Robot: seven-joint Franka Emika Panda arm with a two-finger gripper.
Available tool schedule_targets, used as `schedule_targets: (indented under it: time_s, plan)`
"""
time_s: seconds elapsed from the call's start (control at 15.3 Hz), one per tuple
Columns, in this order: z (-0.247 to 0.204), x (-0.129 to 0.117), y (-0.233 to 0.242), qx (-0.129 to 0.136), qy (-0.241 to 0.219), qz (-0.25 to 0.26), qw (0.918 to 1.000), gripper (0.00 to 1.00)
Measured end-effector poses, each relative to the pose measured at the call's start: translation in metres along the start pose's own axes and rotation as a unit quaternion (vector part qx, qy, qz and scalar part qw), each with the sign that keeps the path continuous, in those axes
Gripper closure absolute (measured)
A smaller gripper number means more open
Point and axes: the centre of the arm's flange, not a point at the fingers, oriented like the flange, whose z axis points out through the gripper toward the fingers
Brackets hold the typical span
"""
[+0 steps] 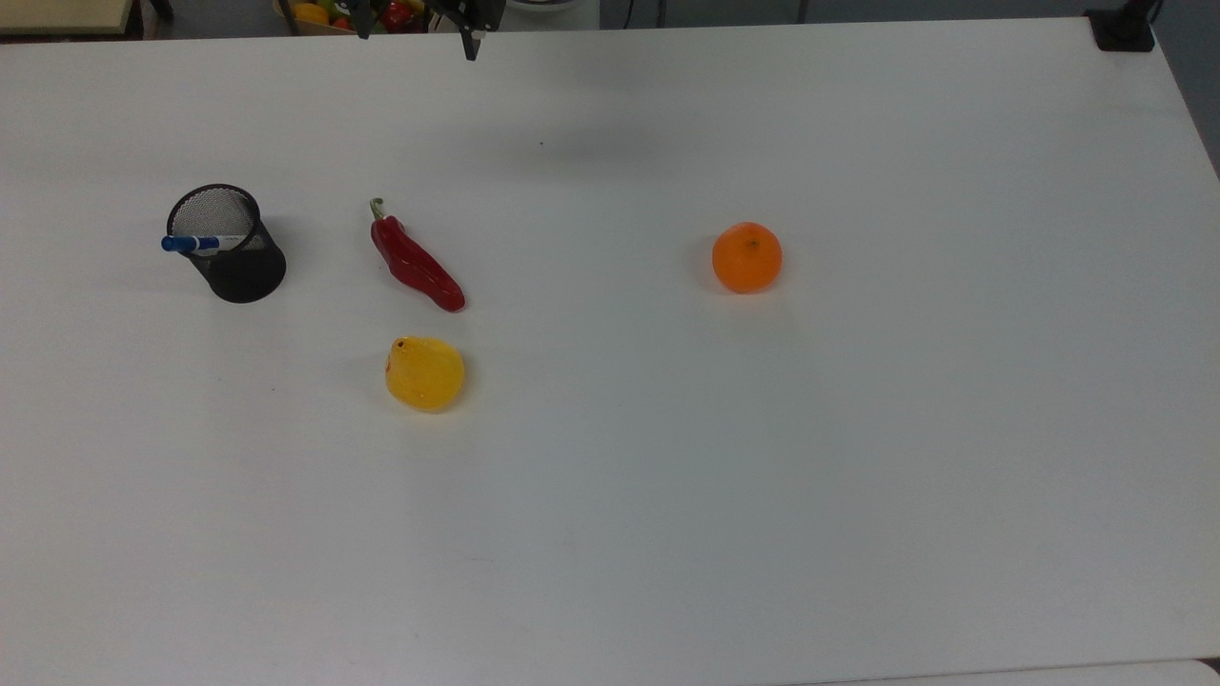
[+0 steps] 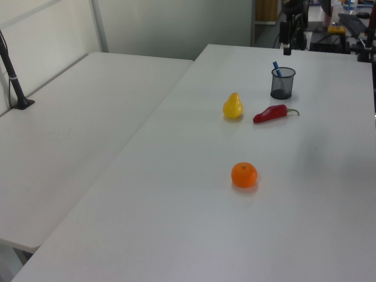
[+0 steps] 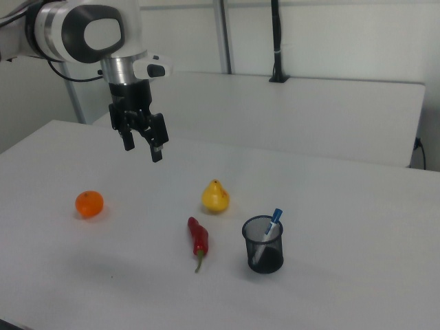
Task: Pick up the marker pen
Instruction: 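Move the open gripper over the black mesh pen cup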
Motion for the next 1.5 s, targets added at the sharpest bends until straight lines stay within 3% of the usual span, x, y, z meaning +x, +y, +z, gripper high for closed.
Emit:
schedule_targets:
  time_s: [1.11, 1.5]
  plan:
    - [-0.001, 0.003, 0.026, 0.002, 0.004, 0.019, 0.9998, 0.00]
    - [-0.009, 0.023, 0.088, 0.005, 0.076, 0.073, 0.9944, 0.00]
